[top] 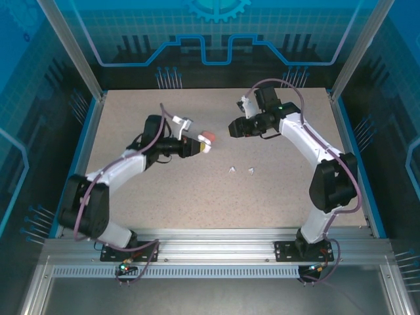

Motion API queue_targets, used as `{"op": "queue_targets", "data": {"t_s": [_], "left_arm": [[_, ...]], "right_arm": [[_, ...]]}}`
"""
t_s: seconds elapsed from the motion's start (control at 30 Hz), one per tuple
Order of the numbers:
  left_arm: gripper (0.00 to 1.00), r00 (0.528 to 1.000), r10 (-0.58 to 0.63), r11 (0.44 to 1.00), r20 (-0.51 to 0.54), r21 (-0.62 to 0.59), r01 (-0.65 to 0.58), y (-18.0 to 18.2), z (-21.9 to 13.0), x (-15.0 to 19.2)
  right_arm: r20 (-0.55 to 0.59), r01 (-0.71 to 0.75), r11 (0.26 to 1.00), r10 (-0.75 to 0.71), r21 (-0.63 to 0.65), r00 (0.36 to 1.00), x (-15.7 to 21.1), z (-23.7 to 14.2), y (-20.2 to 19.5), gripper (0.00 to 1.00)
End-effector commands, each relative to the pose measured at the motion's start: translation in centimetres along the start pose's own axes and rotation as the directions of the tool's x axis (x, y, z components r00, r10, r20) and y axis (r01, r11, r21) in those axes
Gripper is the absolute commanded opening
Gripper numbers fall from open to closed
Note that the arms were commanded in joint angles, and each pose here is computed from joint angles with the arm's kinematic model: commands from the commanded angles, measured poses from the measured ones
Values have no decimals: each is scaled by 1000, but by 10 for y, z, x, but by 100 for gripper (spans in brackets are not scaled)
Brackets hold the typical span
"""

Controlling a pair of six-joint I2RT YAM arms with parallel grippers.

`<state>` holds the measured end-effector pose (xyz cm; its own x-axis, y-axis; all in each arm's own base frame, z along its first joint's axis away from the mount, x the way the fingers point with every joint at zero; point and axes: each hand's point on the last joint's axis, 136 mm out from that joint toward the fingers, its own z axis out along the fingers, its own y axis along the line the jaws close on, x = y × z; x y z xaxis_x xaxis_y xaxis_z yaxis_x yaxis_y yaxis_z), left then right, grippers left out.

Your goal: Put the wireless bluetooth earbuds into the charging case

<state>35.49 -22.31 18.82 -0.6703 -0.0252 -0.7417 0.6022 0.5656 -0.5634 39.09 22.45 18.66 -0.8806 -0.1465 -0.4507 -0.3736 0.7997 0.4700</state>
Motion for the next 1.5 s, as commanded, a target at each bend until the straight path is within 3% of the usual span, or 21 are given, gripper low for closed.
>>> {"op": "queue_targets", "data": {"t_s": [0.0, 0.1, 0.23, 0.53, 0.93, 1.47], "left_arm": [[0, 883, 200, 978, 425, -144, -152, -15, -27, -88], [0, 843, 298, 952, 449, -201, -229, -27, -20, -88], [0, 710, 451, 892, 541, -287, -349, -50, -17, -89], [0, 600, 415, 900, 684, -407, -158, -32, -48, -110], [0, 588, 435, 885, 683, -446, -136, -30, -62, -108], [0, 594, 431, 886, 679, -443, -136, -29, -64, -102]], "right_arm": [[-94, -196, 967, 213, 166, 973, 40, 23, -17, 48], [-98, -271, 918, 310, 289, 946, 59, 41, -23, 49], [-53, -365, 828, 425, 426, 904, 77, 57, -31, 49], [-15, -497, 655, 613, 569, 790, 108, 82, -45, 49], [13, -592, 509, 751, 625, 660, 128, 100, -49, 49], [1, -590, 480, 775, 650, 632, 131, 119, -49, 46]]}}
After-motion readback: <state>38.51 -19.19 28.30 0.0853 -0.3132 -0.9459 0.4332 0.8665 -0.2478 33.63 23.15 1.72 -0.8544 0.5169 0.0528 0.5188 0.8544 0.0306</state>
